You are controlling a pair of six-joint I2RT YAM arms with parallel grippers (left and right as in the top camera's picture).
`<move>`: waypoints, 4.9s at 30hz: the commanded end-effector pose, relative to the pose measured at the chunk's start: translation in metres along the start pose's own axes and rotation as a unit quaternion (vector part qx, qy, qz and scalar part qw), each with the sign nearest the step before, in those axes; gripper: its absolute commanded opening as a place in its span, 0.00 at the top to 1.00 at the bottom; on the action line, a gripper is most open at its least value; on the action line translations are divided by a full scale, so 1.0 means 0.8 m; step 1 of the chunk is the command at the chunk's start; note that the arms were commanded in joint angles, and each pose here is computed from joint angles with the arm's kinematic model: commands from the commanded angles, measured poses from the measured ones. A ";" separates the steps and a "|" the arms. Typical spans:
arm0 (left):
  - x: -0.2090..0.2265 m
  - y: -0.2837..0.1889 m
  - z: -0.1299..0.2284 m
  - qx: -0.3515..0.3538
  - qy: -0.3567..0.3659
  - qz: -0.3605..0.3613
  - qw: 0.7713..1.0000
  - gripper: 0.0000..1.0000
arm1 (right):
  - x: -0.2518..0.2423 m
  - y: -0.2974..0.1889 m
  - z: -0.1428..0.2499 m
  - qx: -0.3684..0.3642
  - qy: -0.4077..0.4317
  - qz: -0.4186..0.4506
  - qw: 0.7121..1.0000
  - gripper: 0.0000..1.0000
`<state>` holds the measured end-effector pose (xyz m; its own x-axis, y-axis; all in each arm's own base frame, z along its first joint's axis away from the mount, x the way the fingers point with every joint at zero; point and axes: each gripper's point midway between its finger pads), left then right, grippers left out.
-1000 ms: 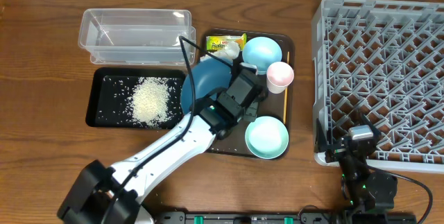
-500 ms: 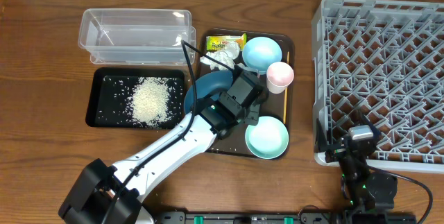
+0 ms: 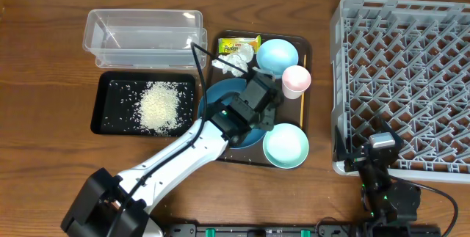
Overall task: Sort waste into correct bins and load items into the dishwasher rack
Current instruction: 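Lower the empty blue plate back onto the brown tray, release, then grasp the crumpled white tissue with the left gripper, then carry the tissue into the clear plastic bin and release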
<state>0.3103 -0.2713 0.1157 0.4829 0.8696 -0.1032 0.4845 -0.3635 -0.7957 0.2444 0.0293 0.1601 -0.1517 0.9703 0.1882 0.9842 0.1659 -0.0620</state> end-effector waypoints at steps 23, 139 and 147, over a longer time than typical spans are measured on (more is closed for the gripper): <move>0.127 -0.040 -0.161 0.000 0.090 -0.081 0.993 0.26 | 0.001 0.000 0.001 0.001 -0.005 -0.002 1.000 0.01; 0.263 -0.039 -0.138 0.001 -0.107 -0.068 0.992 0.49 | 0.001 0.000 0.001 0.001 -0.005 -0.002 1.000 0.01; 0.187 -0.007 -0.128 0.044 0.054 -0.083 0.994 0.47 | 0.001 0.000 0.001 0.001 -0.005 -0.002 1.000 0.01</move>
<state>0.4609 -0.1651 0.1862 0.4095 0.9123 -0.0082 0.5236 -0.2424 -0.8168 0.2444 0.0293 0.1601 -0.1517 0.9703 0.1882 0.9842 0.1659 -0.0620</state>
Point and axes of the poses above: each gripper's point midway between its finger pads, its own y axis out along the fingers, its own x axis along the line the jaws close on, z = x × y, and after that the axes turned 15 degrees about y, right-handed
